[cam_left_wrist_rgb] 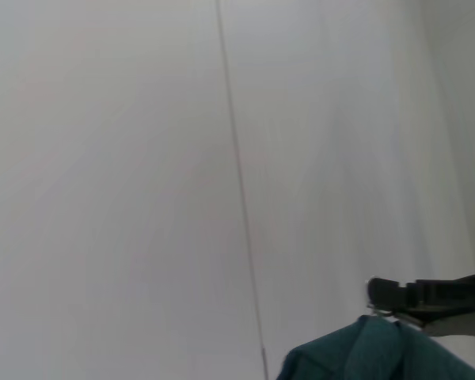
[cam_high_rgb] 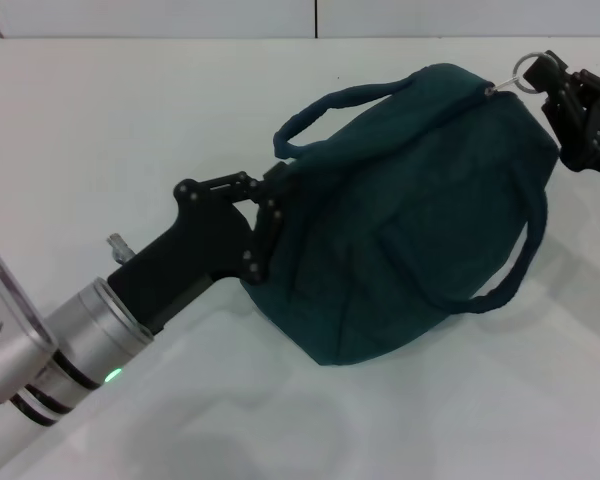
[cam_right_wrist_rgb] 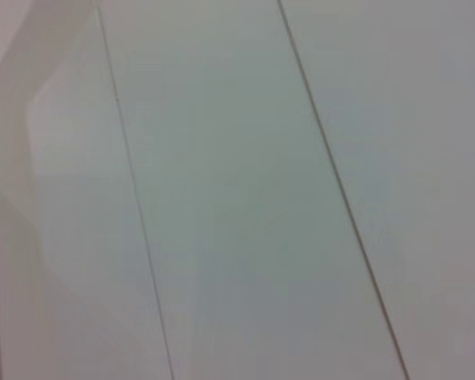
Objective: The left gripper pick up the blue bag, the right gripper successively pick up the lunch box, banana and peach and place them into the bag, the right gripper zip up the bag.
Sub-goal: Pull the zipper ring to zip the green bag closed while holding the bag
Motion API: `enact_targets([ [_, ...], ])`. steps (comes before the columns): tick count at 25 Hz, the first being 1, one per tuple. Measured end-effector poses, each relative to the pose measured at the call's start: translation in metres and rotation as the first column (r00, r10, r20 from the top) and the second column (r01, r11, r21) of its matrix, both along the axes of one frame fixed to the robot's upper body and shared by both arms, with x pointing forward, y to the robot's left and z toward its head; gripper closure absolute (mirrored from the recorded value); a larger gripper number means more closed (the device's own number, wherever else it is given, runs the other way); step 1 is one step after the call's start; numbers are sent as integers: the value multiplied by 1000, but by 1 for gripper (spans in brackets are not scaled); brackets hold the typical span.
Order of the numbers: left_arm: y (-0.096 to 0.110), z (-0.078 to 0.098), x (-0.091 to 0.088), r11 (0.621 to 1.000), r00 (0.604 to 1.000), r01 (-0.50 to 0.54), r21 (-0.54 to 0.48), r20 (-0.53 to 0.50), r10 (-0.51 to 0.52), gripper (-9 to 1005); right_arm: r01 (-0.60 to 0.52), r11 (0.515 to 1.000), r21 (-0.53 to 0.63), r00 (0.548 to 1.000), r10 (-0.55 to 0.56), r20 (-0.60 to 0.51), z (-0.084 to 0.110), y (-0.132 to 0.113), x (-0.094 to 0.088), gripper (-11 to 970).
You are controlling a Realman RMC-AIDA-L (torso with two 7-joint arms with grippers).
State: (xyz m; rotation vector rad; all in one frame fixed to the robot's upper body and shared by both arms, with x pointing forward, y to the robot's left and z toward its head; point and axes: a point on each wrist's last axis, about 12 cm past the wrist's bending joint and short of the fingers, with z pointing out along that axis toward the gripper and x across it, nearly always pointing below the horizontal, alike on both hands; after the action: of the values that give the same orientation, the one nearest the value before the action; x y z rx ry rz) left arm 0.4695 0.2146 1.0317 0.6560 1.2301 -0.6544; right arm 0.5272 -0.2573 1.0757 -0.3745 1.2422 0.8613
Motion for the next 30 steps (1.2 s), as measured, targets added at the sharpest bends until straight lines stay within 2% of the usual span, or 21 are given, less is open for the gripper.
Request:
enact_targets([
  [10,8,-1,5,1000,999,-30,6,-26,30,903,47,998,44,997,-44,-63,-6,-11,-5,940],
  [18,5,-1,3,999,999,-31,7,-10,31,889,41,997,62,996,-36,-85,-7,-11,-5,941],
  [23,1,1,-3,996,998,-16,-90,-61,11,880,41,997,66,995,-35,-89,-7,-11,-5,939],
  [27,9,13,6,974,987,55,-219,-137,-87,742,41,997,64,995,-35,-98,-8,-11,-6,936],
  [30,16,25,17,954,975,118,-276,-148,-163,614,41,997,60,994,-35,-101,-9,-11,-6,937],
])
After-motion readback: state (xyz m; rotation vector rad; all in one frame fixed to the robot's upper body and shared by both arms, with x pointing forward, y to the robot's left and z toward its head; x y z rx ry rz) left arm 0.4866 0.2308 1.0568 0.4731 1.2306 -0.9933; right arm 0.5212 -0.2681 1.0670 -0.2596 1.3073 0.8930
